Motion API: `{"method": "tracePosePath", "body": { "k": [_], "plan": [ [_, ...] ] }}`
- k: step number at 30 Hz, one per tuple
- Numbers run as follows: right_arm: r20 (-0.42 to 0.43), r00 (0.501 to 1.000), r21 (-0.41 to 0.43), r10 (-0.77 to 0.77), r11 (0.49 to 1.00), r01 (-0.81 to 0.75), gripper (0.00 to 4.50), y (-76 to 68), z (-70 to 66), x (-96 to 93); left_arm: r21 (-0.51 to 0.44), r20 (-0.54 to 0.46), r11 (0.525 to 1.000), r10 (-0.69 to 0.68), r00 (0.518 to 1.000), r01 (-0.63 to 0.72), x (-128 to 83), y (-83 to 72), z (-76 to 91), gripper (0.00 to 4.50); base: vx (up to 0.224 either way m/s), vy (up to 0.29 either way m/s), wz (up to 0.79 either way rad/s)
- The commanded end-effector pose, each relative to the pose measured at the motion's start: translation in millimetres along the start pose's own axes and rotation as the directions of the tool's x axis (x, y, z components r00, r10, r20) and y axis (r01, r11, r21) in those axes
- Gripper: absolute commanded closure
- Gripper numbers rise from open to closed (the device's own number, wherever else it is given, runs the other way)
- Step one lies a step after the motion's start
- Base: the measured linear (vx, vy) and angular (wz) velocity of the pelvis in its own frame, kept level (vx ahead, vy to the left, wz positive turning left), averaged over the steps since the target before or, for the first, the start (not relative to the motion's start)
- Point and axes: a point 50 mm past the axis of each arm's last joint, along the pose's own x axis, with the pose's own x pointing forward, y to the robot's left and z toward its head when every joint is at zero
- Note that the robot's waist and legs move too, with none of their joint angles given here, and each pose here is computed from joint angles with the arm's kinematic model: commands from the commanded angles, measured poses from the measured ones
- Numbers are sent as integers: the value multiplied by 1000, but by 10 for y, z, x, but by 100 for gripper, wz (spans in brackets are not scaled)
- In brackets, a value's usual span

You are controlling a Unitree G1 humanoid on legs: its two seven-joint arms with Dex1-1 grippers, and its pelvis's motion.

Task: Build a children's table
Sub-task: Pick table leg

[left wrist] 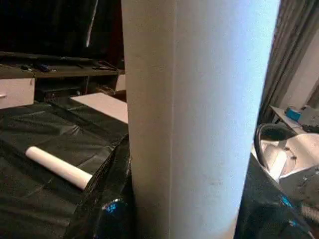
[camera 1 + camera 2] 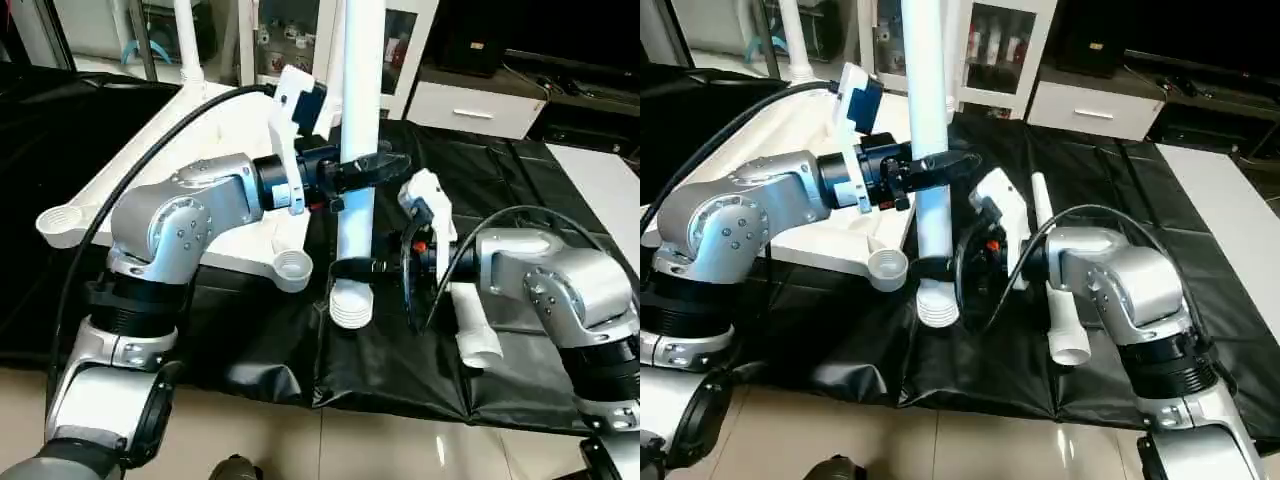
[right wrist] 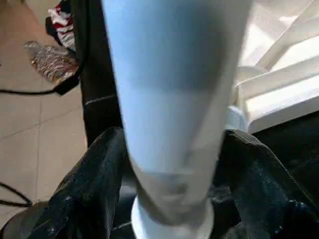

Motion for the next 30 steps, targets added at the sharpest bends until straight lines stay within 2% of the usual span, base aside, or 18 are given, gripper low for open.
{"method": "tracePosePath", "body": {
  "k": [1, 11, 13, 16, 17, 18, 24, 30],
  "plan": [
    [-10, 1000, -1, -5, 1000, 5, 142, -10, -26, -14, 39, 15, 999, -29, 999, 28, 34, -41, 102, 271, 0, 0, 0],
    [-21, 1000, 6, 0, 1000, 0, 142, -9, -67, 38, 43, 6, 997, -67, 998, 67, 49, -91, 95, 271, 0, 0, 0],
    [-21, 1000, 6, 2, 1000, -2, 180, -7, -67, 41, 43, 4, 997, -71, 997, 71, 51, -96, 95, 271, 0, 0, 0],
    [-26, 1000, 8, 9, 1000, -9, 186, -1, -73, 44, 46, 2, 996, -72, 997, 72, 55, -93, 96, 271, 0, 0, 0],
    [-27, 1000, 8, 10, 1000, -10, 214, -1, -75, 44, 46, 2, 996, -72, 997, 72, 56, -93, 97, 271, 0, 0, 0],
    [-31, 999, 7, 12, 1000, -11, 222, 1, -82, 44, 47, 1, 996, -75, 997, 75, 56, -93, 99, 271, 0, 0, 0],
    [-60, 998, 4, 25, 1000, -25, 254, 16, -127, 49, 54, -4, 995, -84, 996, 84, 63, -98, 102, 271, 0, 0, 0],
    [-86, 996, 3, 33, 999, -33, 261, 27, -176, 53, 62, -4, 994, -94, 996, 94, 79, -110, 119, 271, 0, 0, 0]
  ]
}}
